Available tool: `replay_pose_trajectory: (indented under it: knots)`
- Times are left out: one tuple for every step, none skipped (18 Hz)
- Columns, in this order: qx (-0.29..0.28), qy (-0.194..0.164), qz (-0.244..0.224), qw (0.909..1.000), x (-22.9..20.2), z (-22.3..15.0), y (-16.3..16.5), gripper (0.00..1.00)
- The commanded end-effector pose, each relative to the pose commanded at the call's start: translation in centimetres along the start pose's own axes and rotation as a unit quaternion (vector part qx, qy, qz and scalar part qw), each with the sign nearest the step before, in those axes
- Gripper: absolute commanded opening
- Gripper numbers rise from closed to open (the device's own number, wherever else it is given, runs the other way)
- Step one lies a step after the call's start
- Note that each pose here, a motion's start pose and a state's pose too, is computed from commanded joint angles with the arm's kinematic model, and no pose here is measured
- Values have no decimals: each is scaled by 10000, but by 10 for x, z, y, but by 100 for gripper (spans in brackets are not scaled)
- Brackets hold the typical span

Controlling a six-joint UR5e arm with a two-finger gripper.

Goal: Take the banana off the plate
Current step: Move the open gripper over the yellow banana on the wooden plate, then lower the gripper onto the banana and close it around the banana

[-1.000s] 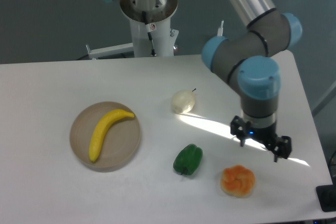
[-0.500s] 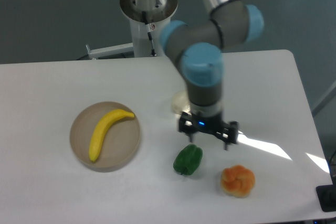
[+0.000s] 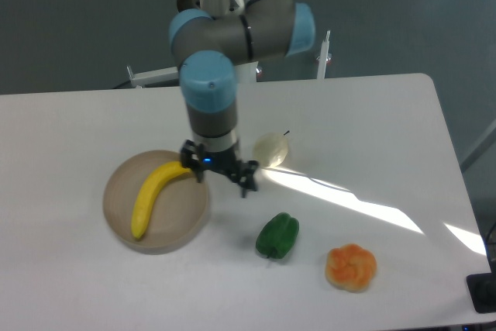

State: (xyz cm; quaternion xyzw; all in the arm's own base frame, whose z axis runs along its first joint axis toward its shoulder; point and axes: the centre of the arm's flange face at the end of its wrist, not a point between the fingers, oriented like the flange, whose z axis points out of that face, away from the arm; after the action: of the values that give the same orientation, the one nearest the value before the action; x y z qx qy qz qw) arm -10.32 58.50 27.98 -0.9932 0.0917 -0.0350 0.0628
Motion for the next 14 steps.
replay_pose_trajectory:
  knots:
    - [-60,5,-13,10000,12,7,-4,100]
    - [-122,42,-67,9999,22,17,-9,100]
    - [-196,36,-142,9997,28,25,-10,100]
    - [-309,-13,-201,9993,32,34,-10,100]
    - [-403,-106,-178,9990,38,40,-11,100]
    - [-492,-175,-102,9986,45,46,-12,100]
    - [-529,-206,-70,9984,49,48,-13,100]
    - [-567,-195,-65,9982,50,53,-13,100]
    - [-581,-186,-51,9981,50,56,-13,100]
    - [-595,-179,-44,9981,53,58,-12,100]
    - [-598,-174,16,9981,60,58,-14,100]
    - [-599,-172,47,9980,63,58,-15,100]
    - [-620,-161,54,9979,68,60,-14,100]
    - [-640,-152,22,9978,68,63,-12,100]
